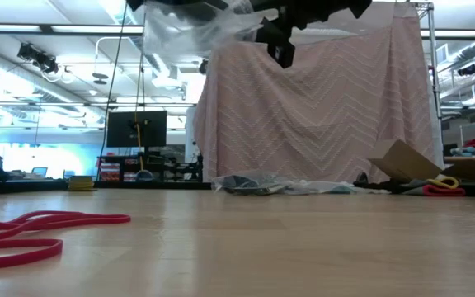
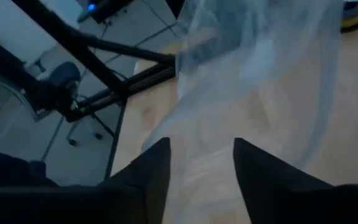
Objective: Sort rubber bands
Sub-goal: Open the transparent zip bag
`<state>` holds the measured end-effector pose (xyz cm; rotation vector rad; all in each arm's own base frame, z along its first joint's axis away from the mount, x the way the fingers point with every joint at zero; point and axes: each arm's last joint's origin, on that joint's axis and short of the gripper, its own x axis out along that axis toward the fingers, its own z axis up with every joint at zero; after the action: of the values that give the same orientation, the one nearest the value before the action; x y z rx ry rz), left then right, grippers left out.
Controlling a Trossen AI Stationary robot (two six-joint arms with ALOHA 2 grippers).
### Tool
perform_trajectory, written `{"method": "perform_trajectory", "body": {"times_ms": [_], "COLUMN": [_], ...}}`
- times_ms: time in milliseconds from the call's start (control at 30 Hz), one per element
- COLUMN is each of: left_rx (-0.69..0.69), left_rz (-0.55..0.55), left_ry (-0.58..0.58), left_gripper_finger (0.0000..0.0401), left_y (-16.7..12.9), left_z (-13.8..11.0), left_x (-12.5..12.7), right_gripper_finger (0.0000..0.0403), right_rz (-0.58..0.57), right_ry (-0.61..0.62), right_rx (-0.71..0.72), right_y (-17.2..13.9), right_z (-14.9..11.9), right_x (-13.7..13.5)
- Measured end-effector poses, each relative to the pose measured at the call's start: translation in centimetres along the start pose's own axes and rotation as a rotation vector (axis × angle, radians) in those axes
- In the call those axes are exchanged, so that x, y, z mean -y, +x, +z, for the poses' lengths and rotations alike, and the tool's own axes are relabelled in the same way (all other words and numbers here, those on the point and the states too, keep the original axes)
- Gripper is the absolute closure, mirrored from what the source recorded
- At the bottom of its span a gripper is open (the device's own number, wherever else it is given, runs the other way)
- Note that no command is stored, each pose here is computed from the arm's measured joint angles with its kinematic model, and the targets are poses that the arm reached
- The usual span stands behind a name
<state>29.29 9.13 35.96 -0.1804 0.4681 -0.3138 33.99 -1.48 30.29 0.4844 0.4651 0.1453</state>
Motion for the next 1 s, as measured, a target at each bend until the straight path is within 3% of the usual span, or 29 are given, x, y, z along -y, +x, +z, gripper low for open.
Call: {"method": "perform_trajectory", "body": {"times_ms": [267, 400, 600, 1000], "left_rx": [-0.097, -0.183, -0.309, -0.295], "left_rz": [-0.18, -0.208, -0.234, -0.253], "left_ry": [-0.074, -0.109, -0.149, -0.15], "left_gripper_finger": [0.0401, 0.0401, 0.0401, 0.0401], "left_y": [5.3, 7.2, 8.2, 8.4], "left_z": [-1.7, -3.0, -5.0, -5.0], "left_x": [-0.1, 0.1, -0.7, -0.8], "right_gripper_finger": [0.0216, 0.022, 0.023, 0.0241], "right_rz": [0.006, 0.049, -0.006, -0.039], "right_ry": [0.097, 0.114, 0.089, 0.071], "right_rx": [0.012, 0.024, 0.067, 0.071], "right_y": [1.7, 2.7, 3.2, 3.1], "right_z": [0.1, 0.0, -0.1, -0.1], "right_x": [2.0, 2.5, 2.3, 2.3]}}
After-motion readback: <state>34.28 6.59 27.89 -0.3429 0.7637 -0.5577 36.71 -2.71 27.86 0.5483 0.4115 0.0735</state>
